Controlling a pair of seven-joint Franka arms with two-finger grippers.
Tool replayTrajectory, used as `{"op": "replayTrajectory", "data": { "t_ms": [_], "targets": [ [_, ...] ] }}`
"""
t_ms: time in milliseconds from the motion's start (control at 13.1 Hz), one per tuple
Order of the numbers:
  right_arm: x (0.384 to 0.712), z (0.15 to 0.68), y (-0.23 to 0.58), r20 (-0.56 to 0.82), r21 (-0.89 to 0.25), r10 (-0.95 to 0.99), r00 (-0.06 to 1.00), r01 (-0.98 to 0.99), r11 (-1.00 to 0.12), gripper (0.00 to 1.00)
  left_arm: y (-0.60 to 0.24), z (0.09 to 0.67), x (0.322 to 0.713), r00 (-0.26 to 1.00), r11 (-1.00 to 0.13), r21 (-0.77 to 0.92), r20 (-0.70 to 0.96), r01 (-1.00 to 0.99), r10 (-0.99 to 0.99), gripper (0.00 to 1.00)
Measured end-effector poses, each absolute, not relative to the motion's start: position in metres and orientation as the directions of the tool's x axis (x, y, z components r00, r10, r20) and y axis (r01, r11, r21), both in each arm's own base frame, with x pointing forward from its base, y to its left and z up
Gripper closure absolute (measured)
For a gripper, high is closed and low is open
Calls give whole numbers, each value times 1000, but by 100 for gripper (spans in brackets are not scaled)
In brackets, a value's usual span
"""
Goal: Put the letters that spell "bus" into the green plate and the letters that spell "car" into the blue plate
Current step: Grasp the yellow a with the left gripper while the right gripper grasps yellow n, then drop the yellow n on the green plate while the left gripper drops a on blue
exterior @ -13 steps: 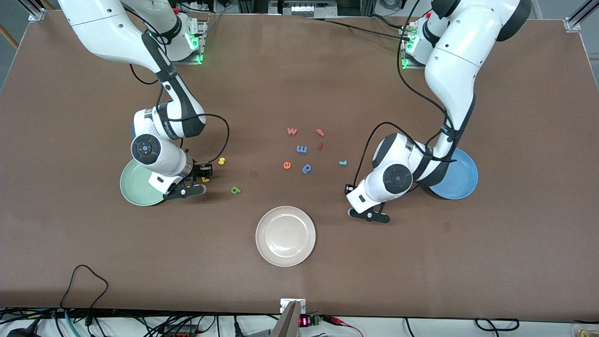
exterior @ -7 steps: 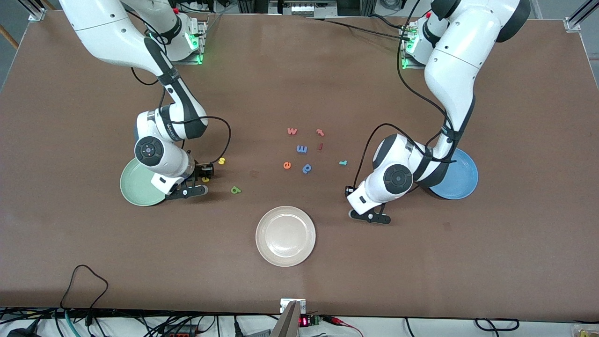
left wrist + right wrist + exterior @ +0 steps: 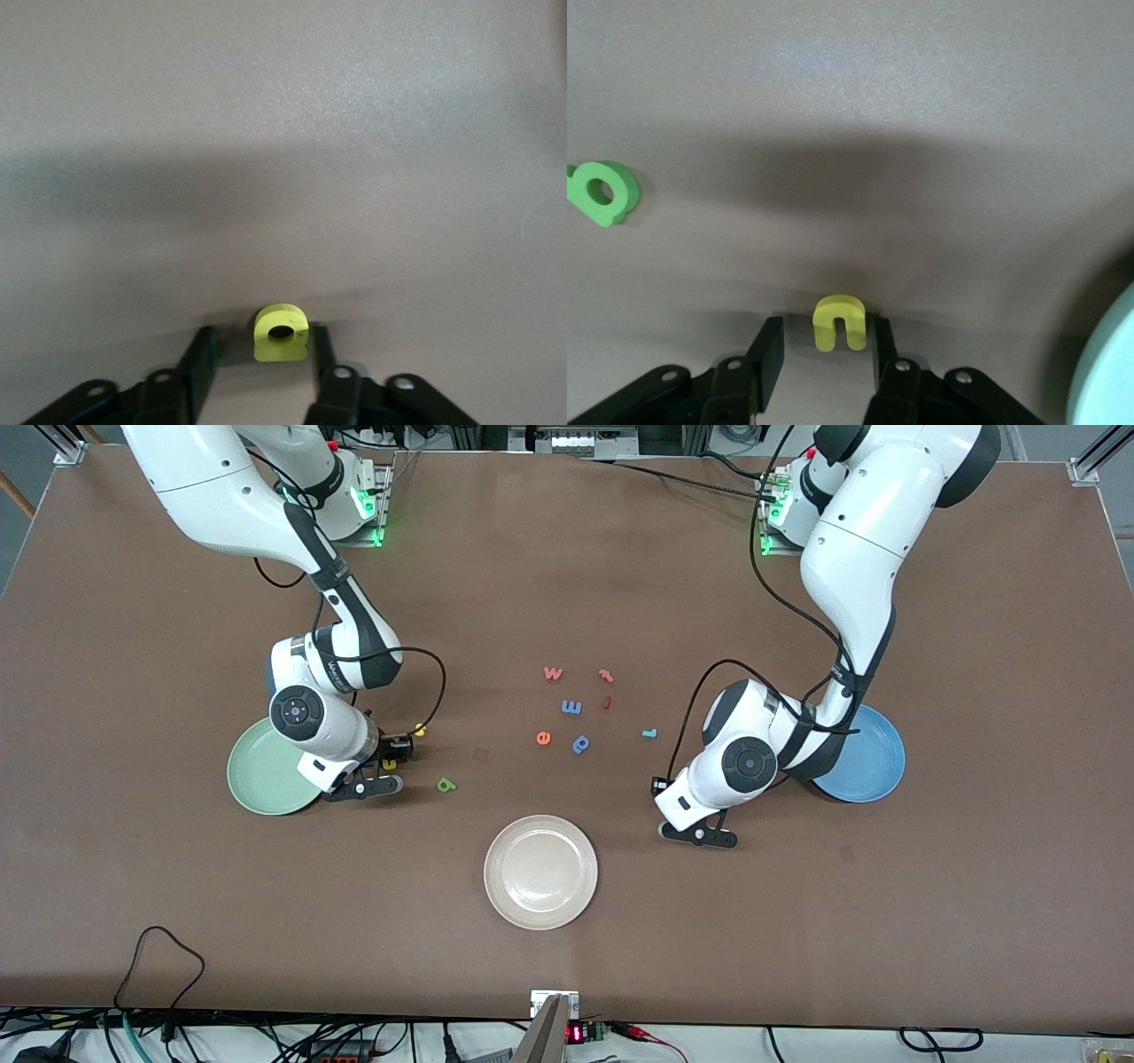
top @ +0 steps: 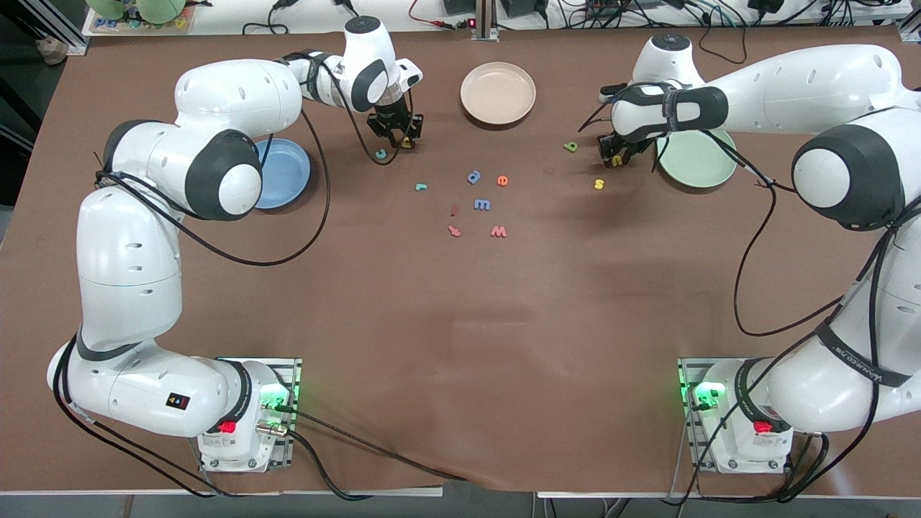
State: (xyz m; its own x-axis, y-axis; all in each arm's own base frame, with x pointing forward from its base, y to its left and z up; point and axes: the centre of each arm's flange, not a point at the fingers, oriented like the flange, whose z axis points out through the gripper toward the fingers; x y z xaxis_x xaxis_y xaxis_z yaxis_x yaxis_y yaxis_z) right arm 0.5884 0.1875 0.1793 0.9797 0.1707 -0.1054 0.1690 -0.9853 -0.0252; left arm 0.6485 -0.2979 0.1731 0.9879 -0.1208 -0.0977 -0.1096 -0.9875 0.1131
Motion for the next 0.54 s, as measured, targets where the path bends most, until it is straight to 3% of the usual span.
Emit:
{"op": "replayTrajectory", "data": {
  "t_ms": [77, 153, 307, 460, 536],
  "targets": [
    [589, 179, 187, -105, -23, 171, 980, 170, -985, 51, -297, 174, 649, 988, -988, 111, -97, -110, -120, 69],
    [589, 179, 186, -105, -20, 173, 979, 172, -985, 51, -297, 174, 649, 988, -988, 108, -96, -114, -124, 73],
    [589, 179, 185, -104, -17, 175, 979, 174, -985, 53, -302, 175, 647, 984, -985, 81, -83, -152, -159, 73],
    [589, 179, 185, -105, -17, 175, 979, 174, -985, 63, -301, 177, 650, 983, -984, 60, -69, -167, -171, 73],
    [589, 178, 185, -106, -16, 174, 979, 173, -985, 63, -292, 182, 657, 985, -986, 54, -61, -157, -160, 73]
  ]
}}
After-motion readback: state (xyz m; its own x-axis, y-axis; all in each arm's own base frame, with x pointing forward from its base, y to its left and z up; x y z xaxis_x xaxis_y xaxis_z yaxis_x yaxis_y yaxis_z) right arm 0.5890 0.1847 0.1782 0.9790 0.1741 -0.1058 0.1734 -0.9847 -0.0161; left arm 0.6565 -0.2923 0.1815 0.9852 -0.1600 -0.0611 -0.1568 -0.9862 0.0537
